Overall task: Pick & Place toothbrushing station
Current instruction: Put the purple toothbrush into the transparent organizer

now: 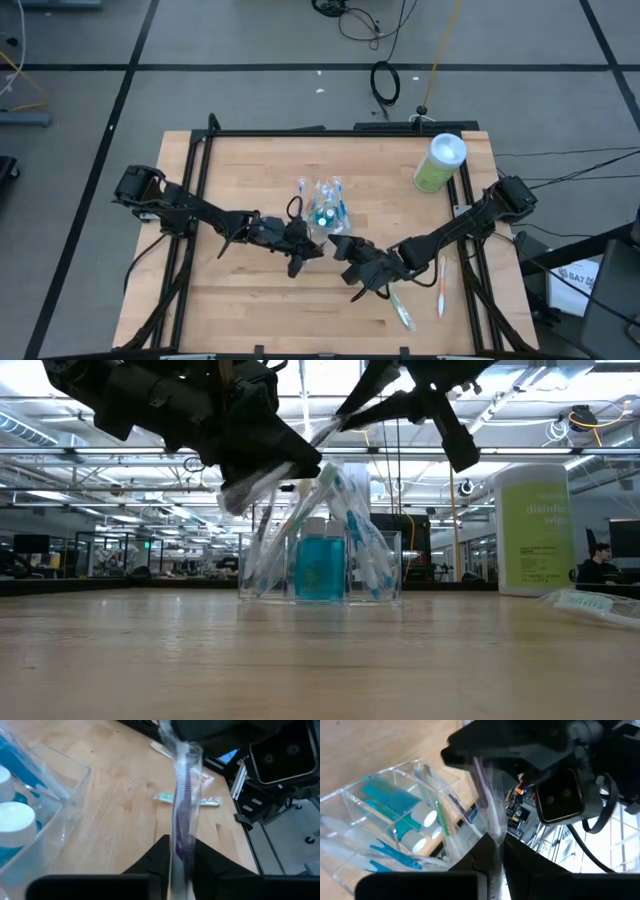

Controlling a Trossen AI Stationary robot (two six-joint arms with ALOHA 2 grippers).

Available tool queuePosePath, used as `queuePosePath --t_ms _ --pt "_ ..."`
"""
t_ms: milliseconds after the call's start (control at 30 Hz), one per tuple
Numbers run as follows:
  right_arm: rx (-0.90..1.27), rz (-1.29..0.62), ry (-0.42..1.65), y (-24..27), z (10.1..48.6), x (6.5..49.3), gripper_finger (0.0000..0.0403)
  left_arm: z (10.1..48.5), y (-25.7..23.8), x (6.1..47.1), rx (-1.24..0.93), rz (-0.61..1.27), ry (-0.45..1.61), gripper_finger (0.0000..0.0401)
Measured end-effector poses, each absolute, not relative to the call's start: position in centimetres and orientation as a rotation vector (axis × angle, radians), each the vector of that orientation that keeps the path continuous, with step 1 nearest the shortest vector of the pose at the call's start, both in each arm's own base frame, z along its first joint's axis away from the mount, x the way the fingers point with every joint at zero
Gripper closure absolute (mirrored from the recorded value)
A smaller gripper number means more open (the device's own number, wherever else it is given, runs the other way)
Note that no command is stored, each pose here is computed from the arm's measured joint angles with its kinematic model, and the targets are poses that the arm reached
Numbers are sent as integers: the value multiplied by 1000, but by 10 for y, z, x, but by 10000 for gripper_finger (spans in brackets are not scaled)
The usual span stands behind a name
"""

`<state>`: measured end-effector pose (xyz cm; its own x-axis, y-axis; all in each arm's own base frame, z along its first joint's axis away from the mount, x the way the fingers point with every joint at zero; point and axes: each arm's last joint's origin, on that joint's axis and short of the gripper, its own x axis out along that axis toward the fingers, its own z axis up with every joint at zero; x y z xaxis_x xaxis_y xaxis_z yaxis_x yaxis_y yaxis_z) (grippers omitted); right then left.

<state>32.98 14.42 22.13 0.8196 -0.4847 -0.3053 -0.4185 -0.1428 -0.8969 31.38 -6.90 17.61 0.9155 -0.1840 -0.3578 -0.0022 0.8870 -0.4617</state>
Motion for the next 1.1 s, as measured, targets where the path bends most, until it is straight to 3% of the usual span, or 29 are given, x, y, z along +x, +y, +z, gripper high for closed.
queuePosePath --t_ms 200,500,600,733,900,1000,1100 --pt "-1695 -90 681 144 222 330 347 176 -69 314 -451 -94 405 388" --pt "-1316 -231 618 147 223 328 291 176 -67 314 -450 -38 390 371" --pt "-1159 -314 583 147 233 322 285 176 -65 314 -419 -2 377 388" --pt "-973 -371 552 135 253 300 288 178 -65 315 -406 8 349 379" --pt "-567 -375 436 100 265 255 293 180 -65 316 -393 -3 325 368" --pt "-276 -316 300 79 252 233 292 181 -65 316 -334 -14 316 388" --pt "-54 -240 118 66 229 219 291 185 -65 317 -303 -17 271 383"
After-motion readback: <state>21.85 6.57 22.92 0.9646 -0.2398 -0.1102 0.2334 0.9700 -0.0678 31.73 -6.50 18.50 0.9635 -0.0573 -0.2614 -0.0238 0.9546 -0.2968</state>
